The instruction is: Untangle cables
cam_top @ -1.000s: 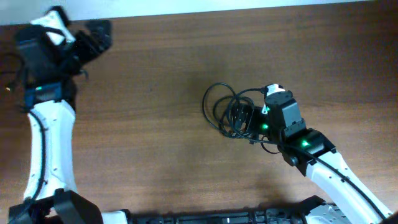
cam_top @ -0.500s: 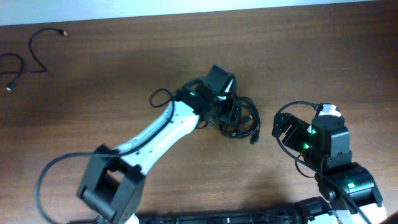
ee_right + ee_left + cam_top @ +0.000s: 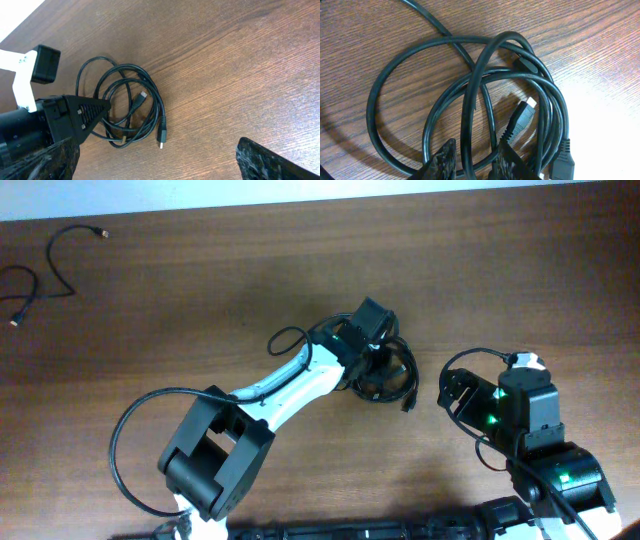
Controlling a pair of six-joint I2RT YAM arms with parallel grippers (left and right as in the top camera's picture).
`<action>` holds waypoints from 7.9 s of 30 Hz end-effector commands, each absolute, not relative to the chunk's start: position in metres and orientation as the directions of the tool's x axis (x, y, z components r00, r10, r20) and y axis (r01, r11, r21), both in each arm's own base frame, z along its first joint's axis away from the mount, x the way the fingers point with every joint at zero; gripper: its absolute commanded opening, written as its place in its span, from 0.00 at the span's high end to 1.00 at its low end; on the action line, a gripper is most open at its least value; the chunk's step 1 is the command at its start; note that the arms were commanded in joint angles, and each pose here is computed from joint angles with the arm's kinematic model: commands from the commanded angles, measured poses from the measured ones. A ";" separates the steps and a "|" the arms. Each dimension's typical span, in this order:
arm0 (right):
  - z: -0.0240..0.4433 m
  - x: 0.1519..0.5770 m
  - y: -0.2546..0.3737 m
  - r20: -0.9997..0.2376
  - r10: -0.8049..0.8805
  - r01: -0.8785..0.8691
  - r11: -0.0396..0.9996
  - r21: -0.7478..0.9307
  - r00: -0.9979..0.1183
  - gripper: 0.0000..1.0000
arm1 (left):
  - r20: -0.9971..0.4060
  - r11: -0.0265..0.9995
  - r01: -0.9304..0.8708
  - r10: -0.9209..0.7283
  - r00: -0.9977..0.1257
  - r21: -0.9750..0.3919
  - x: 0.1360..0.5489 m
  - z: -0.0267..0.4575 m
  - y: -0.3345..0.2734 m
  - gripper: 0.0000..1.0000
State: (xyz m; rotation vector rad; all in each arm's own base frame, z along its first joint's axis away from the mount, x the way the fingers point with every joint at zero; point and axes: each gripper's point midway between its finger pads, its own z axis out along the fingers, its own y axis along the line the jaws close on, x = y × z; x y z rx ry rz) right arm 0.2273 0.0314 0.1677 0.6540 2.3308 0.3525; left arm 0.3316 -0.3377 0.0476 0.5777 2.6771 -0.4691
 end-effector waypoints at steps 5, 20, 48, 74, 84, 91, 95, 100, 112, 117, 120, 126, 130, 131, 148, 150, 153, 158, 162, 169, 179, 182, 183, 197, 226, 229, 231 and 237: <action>0.166 0.224 0.027 -0.539 0.547 0.378 0.836 0.399 -0.641 0.02 | -0.374 0.863 0.452 0.352 -0.858 -0.225 0.326 0.025 -0.340 1.00; 0.140 0.277 0.150 -0.344 0.227 -0.092 0.701 0.707 -0.911 0.00 | -0.814 0.837 0.400 -0.090 -0.574 -0.374 0.373 0.339 -0.257 1.00; 0.097 0.339 -0.032 -0.383 0.640 0.353 0.723 0.594 -0.666 0.01 | -0.802 0.701 0.470 -0.252 -0.542 -0.537 0.357 0.413 -0.172 1.00; 0.136 0.373 0.087 -0.486 0.533 0.104 0.741 0.664 -0.692 0.38 | -0.778 0.419 0.778 0.222 -0.587 -0.468 0.309 0.329 -0.274 1.00; 0.125 0.336 0.096 -0.393 0.380 -0.020 0.697 0.716 -0.837 0.18 | -0.810 0.548 0.763 0.240 -0.535 -0.342 0.334 0.320 -0.259 1.00; 0.169 0.359 0.109 -0.089 0.639 0.194 0.360 0.913 -0.764 0.16 | -0.806 0.487 0.800 0.280 -0.522 -0.349 0.313 0.320 -0.282 1.00; 0.175 0.355 0.137 -0.102 0.588 0.147 0.361 0.921 -0.802 0.56 | -0.814 0.450 0.825 0.296 -0.500 -0.343 0.302 0.322 -0.296 1.00; 0.160 0.368 0.116 -0.206 0.609 0.121 0.451 0.884 -0.766 0.96 | -0.824 0.548 0.786 0.279 -0.493 -0.285 0.322 0.321 -0.282 1.00; 0.050 0.255 -0.128 -0.167 0.913 0.821 0.408 0.400 -0.373 0.96 | -0.987 0.997 0.077 -0.019 -0.161 -0.032 0.366 0.458 -0.008 1.00; 0.036 0.214 -0.147 -0.199 0.910 0.903 0.396 0.165 -0.363 0.96 | -0.984 0.971 -0.226 -0.110 -0.141 -0.076 0.416 0.438 0.044 1.00; 0.036 0.215 -0.144 -0.193 0.909 0.900 0.400 0.170 -0.368 0.96 | -0.973 0.970 -0.231 -0.117 -0.198 -0.070 0.461 0.400 0.045 1.00; 0.037 0.224 -0.132 -0.197 0.885 0.874 0.454 0.171 -0.421 0.96 | -0.887 0.898 -0.400 -0.327 -0.326 -0.184 0.504 0.298 0.094 1.00; 0.037 0.224 -0.131 -0.196 0.886 0.874 0.454 0.172 -0.421 0.96 | -0.764 0.765 -0.625 -0.495 -0.413 -0.158 0.496 0.194 0.175 1.00; 0.037 0.224 -0.130 -0.191 0.886 0.872 0.455 0.179 -0.422 0.96 | -0.721 0.747 -0.642 -0.540 -0.436 -0.171 0.499 0.165 0.178 1.00; 0.100 0.313 0.171 -0.414 0.223 -0.075 0.802 0.593 -0.883 0.56 | -0.480 0.753 -0.248 -0.599 -0.641 -0.609 0.468 0.235 0.038 0.01; 0.099 0.323 0.150 -0.410 0.282 -0.019 0.805 0.592 -0.867 0.05 | -0.496 0.818 -0.128 -0.456 -0.739 -0.561 0.461 0.227 -0.010 0.01; 0.095 0.328 0.104 -0.364 0.394 0.123 0.803 0.583 -0.844 0.01 | -0.590 0.884 0.168 -0.139 -0.795 -0.435 0.450 0.223 -0.104 0.01; 0.076 0.285 0.021 -0.232 0.498 0.346 0.806 0.481 -0.836 0.01 | -0.566 0.970 0.226 0.140 -0.813 -0.084 0.409 0.190 -0.176 0.01; 0.071 0.276 0.015 -0.219 0.472 0.342 0.826 0.448 -0.854 0.01 | -0.404 0.938 0.343 0.300 -0.864 -0.037 0.380 0.128 -0.217 0.01; 0.071 0.275 0.016 -0.218 0.472 0.342 0.826 0.448 -0.854 0.01 | 0.114 0.956 -0.230 -0.212 -0.971 -0.184 0.308 0.050 -0.240 0.00; 0.068 0.265 0.017 -0.173 0.474 0.363 0.822 0.438 -0.863 0.01 | 0.202 0.876 -0.470 -0.483 -0.852 0.111 0.238 -0.025 -0.239 0.61; 0.067 0.264 0.018 -0.169 0.474 0.365 0.822 0.437 -0.864 0.01 | 0.119 0.870 -0.471 -0.488 -0.865 0.147 0.256 -0.026 -0.216 1.00; 0.067 0.262 0.018 -0.161 0.474 0.369 0.822 0.435 -0.866 0.01 | 0.112 0.883 -0.450 -0.465 -0.878 0.135 0.268 -0.023 -0.206 1.00; 0.066 0.262 0.018 -0.160 0.474 0.370 0.821 0.435 -0.866 0.01 | -0.368 -0.001 -0.989 -0.928 0.057 -0.149 0.218 0.229 0.181 1.00; 0.070 0.272 0.016 -0.179 0.518 0.395 0.797 0.456 -0.837 0.01 | 0.022 -0.441 -0.880 -0.892 0.452 0.177 0.217 -0.010 0.270 0.00; 0.070 0.273 0.016 -0.183 0.517 0.394 0.797 0.457 -0.836 0.01 | 0.019 -0.430 -0.886 -0.898 0.439 0.172 0.222 -0.010 0.268 0.87; 0.070 0.273 0.016 -0.182 0.517 0.394 0.797 0.457 -0.836 0.01 | -0.003 -0.410 -0.899 -0.910 0.415 0.153 0.231 -0.011 0.268 1.00; 0.071 0.273 0.017 -0.180 0.518 0.393 0.796 0.461 -0.836 0.01 | -0.125 -0.475 -0.880 -0.875 0.468 0.029 0.267 -0.014 0.284 1.00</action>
